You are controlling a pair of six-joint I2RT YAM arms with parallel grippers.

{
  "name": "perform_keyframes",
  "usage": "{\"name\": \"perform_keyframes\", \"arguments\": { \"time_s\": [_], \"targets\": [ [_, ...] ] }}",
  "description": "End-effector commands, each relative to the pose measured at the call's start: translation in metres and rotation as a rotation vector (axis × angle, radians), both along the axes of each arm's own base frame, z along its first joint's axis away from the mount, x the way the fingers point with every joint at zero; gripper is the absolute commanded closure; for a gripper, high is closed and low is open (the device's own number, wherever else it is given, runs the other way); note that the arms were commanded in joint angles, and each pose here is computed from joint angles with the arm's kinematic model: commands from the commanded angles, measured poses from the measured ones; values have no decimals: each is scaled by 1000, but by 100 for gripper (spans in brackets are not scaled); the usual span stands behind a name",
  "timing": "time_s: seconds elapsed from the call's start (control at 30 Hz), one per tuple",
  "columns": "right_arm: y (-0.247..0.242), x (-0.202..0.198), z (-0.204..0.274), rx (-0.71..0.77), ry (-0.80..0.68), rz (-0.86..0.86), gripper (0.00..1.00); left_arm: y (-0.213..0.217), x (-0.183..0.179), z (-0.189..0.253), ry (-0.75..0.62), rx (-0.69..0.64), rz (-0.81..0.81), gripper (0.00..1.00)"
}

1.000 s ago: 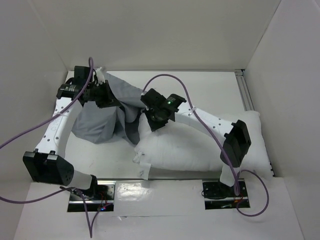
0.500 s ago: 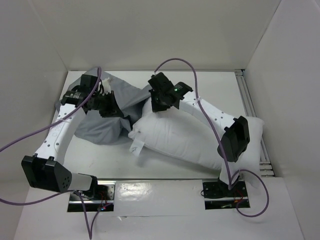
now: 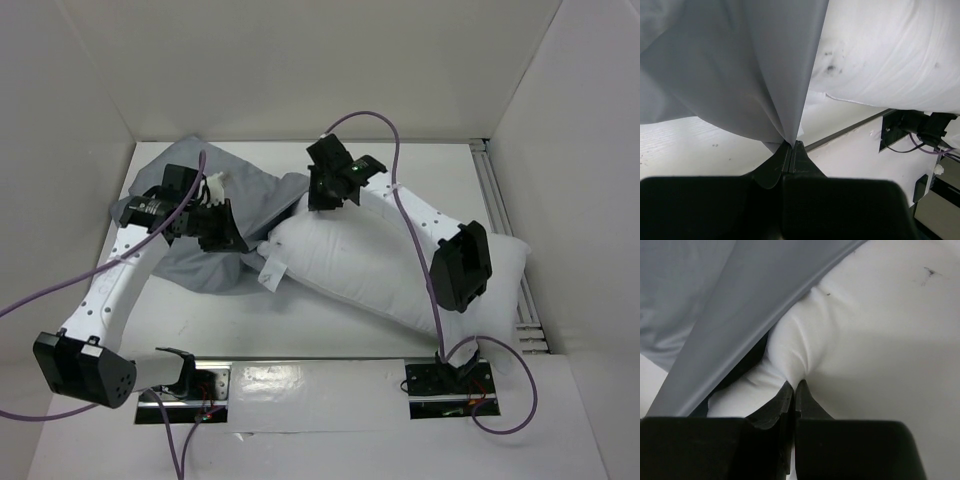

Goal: Put the pillow into the pillowcase

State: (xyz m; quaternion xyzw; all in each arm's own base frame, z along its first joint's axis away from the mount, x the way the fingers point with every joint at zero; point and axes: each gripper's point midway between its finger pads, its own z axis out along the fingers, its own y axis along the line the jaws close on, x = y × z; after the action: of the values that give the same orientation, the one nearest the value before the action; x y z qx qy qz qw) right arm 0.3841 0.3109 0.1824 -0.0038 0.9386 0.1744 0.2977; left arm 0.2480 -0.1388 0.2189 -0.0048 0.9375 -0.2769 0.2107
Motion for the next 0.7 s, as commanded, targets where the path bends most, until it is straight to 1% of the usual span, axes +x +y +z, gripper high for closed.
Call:
{"name": "perform_keyframes", "arguments": {
  "time_s": [0.0, 0.07, 0.13, 0.17, 0.23, 0.3, 0.37, 0.4, 0.43, 0.47, 0.5, 0.53, 0.6, 0.63, 0.67],
  "targets": [
    [9, 34, 16, 61, -83, -58, 100, 3, -11, 11, -30, 16, -31, 100],
    [8, 38, 0, 31, -68, -71, 100, 2, -12, 15, -38, 10, -46, 100],
    [16, 33, -10, 10, -55, -57, 100, -3, -11, 26, -58, -20, -62, 100],
    [11, 35, -25, -32, -38, -75, 100, -6, -13, 26, -62, -24, -84, 100],
    [18, 30, -37, -63, -25, -63, 100, -12, -17, 34, -69, -46, -107, 100],
    [20, 32, -51, -79, -6, -62, 100, -18, -21, 34, -67, -43, -153, 100],
    [22, 34, -53, -74, 0, -72, 100, -26, -32, 29, -54, -10, -197, 100],
    [27, 36, -56, -60, 4, -61, 100, -29, -35, 21, -27, -4, -211, 100],
    [33, 41, -47, -37, -13, -70, 100, -29, -35, 20, -29, 4, -215, 100],
    [36, 45, -42, -26, -25, -70, 100, -31, -37, 13, -2, 11, -224, 100],
    [38, 48, -45, -32, -19, -70, 100, -31, -39, 10, 7, 13, -224, 100],
    [43, 52, -30, -7, -36, -65, 100, -33, -45, 6, 32, 6, -240, 100],
    [47, 60, -29, 11, -34, -63, 100, -36, -49, 3, 51, -1, -249, 100],
    [51, 63, -14, 36, -53, -57, 100, -38, -53, -1, 62, 2, -261, 100],
    [49, 67, -17, 48, -42, -71, 100, -40, -56, -1, 62, 2, -274, 100]
  ]
}}
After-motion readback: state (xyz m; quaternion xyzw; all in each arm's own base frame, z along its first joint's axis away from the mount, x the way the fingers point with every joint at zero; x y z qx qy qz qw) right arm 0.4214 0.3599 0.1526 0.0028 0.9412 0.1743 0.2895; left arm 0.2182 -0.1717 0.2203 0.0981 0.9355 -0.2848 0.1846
